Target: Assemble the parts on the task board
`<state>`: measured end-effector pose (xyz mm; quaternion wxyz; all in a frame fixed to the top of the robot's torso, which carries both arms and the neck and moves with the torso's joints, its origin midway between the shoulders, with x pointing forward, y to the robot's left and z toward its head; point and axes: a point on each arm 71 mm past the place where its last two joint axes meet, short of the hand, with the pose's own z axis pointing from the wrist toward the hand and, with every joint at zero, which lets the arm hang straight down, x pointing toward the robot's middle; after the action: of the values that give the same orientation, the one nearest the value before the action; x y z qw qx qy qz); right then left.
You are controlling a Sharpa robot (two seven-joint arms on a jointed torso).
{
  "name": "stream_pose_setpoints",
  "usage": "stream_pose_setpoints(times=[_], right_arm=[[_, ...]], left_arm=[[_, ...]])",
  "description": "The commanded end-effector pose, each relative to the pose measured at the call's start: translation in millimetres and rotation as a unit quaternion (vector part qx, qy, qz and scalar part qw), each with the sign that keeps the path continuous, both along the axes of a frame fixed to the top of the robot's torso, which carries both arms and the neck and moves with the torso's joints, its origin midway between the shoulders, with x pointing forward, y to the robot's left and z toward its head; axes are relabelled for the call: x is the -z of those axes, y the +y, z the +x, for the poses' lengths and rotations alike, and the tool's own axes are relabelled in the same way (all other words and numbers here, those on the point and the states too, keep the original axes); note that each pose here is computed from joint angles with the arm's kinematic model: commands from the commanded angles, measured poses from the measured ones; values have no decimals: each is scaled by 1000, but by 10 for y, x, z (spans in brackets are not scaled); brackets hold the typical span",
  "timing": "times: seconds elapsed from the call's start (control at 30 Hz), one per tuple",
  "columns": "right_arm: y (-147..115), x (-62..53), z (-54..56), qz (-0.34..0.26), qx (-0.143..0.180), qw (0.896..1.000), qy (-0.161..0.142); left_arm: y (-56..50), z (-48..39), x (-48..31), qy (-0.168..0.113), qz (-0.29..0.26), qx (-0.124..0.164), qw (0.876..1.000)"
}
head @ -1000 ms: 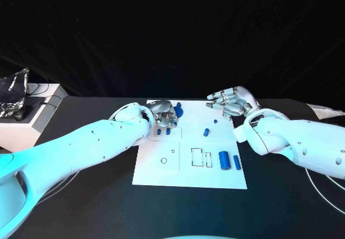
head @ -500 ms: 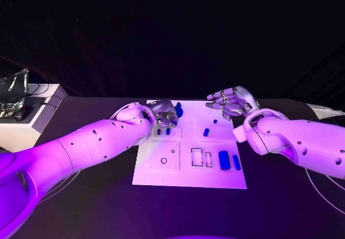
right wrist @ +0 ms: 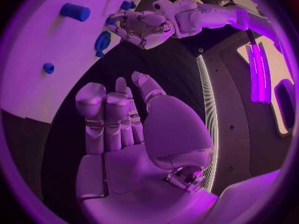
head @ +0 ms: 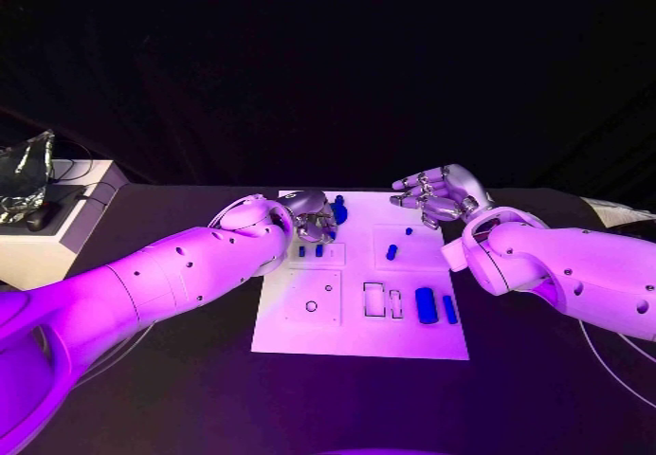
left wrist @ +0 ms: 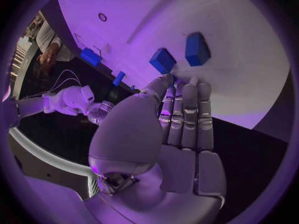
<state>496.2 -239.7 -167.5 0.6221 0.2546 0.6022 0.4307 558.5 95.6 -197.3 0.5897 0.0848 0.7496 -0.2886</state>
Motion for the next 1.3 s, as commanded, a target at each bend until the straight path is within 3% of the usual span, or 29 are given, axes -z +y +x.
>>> stream_pose_setpoints(times=[0.03, 0.47, 0.67, 0.9, 1.3], right_arm=[[19, -8, -4, 0, -8, 1000, -3], [15, -7, 0, 0, -7, 1000, -3], [17, -7, 0, 0, -7, 1000, -3], [13, -7, 0, 0, -7, 1000, -3], [-15, -7, -1, -1, -4, 1000, -3]], left_arm=[[-25, -17, 29, 7, 1, 8, 1000], [10, -4, -30, -21, -35, -6, 999], [34, -13, -44, -21, -48, -11, 999], [92, -41, -56, -5, -61, -16, 998], [299, -74, -142, 55, -75, -36, 995]])
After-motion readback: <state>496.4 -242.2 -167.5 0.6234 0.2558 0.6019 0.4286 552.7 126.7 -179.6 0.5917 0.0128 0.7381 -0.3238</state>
